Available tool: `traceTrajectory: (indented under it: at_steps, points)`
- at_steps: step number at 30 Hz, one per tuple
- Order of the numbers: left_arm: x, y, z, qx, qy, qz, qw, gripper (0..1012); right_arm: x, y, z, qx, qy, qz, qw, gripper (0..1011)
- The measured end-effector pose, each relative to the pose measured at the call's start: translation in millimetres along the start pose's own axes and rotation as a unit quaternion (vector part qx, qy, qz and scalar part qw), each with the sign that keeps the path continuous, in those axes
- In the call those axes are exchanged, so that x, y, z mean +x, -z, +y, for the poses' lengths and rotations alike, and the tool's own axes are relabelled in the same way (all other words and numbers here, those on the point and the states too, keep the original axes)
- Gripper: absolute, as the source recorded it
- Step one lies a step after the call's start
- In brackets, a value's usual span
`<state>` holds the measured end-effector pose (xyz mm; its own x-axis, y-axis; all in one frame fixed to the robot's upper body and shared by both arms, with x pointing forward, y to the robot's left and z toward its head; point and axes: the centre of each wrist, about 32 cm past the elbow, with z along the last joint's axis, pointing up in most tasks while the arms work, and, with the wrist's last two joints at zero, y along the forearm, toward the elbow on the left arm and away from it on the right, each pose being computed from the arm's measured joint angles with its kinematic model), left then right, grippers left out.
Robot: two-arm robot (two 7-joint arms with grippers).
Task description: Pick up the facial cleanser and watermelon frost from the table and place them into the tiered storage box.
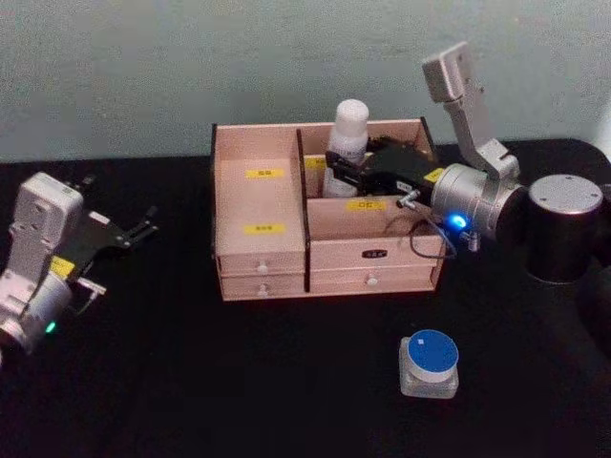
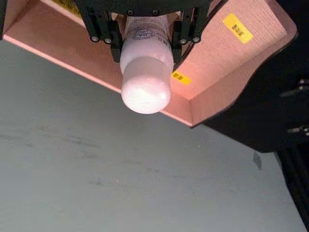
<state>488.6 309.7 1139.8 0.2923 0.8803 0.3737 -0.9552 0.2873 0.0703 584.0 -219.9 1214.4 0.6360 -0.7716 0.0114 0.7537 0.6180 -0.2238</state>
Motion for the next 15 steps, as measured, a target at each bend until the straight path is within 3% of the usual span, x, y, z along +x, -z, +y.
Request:
traceTrajectory:
  at_steps: [15]
  points:
    - [0.0, 0.0, 0.0, 0.000, 0.000, 0.000, 1.0000, 1001, -3.2, 10.1, 5.4, -0.008, 0.005, -0.004, 0.9999, 605]
